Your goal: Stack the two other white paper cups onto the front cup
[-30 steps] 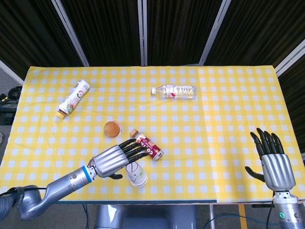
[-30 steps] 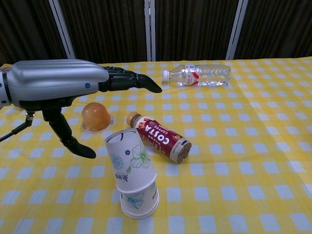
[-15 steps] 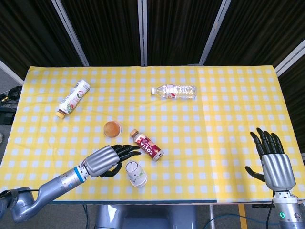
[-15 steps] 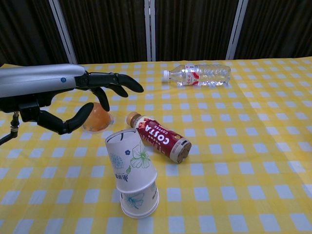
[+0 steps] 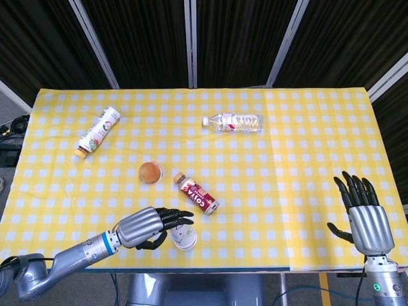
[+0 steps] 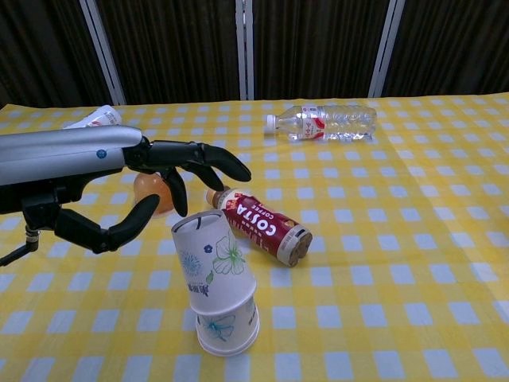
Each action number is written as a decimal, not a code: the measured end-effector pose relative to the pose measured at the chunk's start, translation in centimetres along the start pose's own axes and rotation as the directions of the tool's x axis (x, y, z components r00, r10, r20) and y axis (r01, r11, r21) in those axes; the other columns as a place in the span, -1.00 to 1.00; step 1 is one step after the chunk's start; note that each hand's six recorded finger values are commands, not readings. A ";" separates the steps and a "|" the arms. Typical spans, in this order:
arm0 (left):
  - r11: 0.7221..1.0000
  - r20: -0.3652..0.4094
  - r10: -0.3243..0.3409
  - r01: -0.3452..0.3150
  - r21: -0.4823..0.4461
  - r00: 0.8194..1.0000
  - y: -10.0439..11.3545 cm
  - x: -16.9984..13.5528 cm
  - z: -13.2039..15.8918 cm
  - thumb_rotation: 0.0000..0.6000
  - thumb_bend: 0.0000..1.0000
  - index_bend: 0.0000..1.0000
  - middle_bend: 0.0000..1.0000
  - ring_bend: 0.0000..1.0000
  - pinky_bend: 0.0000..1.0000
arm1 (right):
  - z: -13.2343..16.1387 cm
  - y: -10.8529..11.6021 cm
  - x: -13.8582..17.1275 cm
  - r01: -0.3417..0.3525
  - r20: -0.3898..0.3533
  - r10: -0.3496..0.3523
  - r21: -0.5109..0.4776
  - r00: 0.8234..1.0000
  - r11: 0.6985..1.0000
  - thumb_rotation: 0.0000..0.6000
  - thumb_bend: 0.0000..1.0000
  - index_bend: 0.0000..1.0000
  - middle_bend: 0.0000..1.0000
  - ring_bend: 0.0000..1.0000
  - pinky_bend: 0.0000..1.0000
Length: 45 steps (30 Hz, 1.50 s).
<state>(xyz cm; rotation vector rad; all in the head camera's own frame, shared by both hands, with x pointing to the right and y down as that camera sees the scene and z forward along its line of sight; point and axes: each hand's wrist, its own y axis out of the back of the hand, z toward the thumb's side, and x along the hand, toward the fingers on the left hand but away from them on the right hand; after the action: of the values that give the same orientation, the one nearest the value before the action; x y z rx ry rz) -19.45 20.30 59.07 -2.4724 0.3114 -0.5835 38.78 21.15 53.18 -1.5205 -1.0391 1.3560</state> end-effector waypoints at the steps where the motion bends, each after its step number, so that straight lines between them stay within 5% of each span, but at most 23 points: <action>1: 1.000 0.003 -0.004 0.004 -0.001 1.000 -0.1 0.1 0.1 1.00 0.74 -0.77 -0.88 -0.71 -0.37 | 0.0 0.0 0.0 0.000 0.000 0.000 0.000 1.000 1.000 1.00 -1.00 -1.00 -1.00 -1.00 -1.00; 33: 0.986 0.041 -0.163 0.161 0.045 0.986 -5.0 1.6 1.3 1.00 0.72 -0.77 -0.87 -0.70 -0.37 | 0.1 -0.5 0.0 -0.016 -0.002 0.016 0.013 1.000 1.000 1.00 -1.00 -1.00 -1.00 -1.00 -1.00; 42: 0.992 0.039 -0.112 0.109 0.058 0.993 -4.1 1.9 1.2 1.00 0.71 -0.75 -0.87 -0.70 -0.38 | 0.1 -0.6 0.0 -0.017 -0.002 0.017 0.014 1.000 1.000 1.00 -1.00 -1.00 -1.00 -1.00 -1.00; 45: 0.995 0.035 -0.077 0.074 0.072 0.996 -3.1 1.9 0.9 1.00 0.70 -0.75 -0.87 -0.71 -0.57 | 0.1 -0.6 0.0 -0.017 -0.003 0.017 0.014 1.000 1.000 1.00 -1.00 -1.00 -1.00 -1.00 -1.00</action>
<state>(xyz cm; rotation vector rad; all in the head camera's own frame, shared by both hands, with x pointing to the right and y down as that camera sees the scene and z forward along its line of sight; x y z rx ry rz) -17.10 22.62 60.86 -2.4327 0.1796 -0.5682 38.61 21.34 53.72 -1.5240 -1.0150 1.3698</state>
